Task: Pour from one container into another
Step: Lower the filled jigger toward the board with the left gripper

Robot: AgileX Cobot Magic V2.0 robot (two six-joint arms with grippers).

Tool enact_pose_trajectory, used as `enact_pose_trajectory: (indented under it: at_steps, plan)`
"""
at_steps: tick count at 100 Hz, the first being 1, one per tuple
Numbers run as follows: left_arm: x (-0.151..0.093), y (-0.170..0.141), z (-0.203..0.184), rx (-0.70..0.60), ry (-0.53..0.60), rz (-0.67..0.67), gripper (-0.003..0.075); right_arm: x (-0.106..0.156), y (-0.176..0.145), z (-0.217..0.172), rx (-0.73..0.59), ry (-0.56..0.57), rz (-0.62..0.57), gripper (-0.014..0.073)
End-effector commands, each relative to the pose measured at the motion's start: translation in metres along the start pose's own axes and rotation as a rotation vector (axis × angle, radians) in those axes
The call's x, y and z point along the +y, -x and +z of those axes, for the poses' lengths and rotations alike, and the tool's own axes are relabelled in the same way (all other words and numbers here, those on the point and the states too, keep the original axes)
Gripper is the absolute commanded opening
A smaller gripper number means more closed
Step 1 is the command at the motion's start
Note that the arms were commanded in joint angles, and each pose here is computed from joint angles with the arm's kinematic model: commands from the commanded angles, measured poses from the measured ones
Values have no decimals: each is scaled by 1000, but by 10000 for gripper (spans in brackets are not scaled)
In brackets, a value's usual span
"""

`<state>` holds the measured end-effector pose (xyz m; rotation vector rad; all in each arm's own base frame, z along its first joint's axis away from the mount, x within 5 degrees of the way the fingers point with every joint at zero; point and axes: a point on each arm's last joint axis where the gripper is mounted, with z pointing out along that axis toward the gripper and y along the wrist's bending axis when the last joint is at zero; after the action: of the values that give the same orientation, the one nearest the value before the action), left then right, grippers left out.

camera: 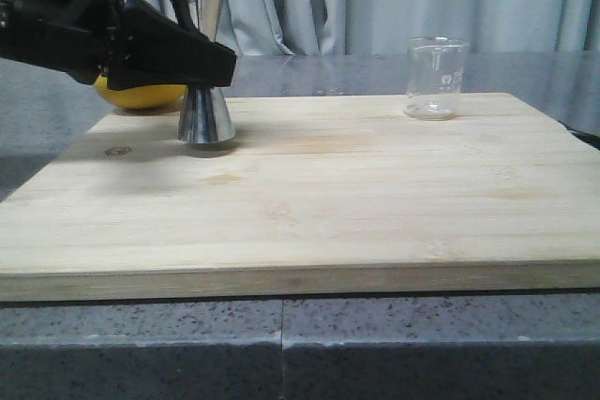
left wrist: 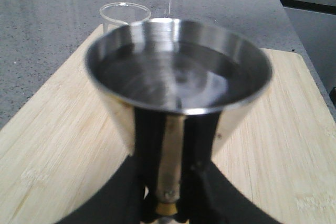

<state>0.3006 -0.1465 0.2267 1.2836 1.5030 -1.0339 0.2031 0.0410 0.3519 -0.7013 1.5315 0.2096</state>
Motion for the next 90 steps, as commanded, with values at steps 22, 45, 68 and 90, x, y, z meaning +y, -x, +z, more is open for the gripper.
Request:
enact_pose_trajectory:
  at_steps: [22,45,68,90]
  plan:
    - [-16,27,-4,-176,-126,26,-2,-2,11,-4,-48,-18,7,523]
    - [-16,27,-4,-176,-126,26,-2,-1,11,-4,-49,-16,7,522]
    - [-16,27,-4,-176,-126,26,-2,-1,11,-4,-49,-16,7,522]
    - [-15,24,-3,-173,-128,15,-2,-1,11,-4,-49,-16,7,522]
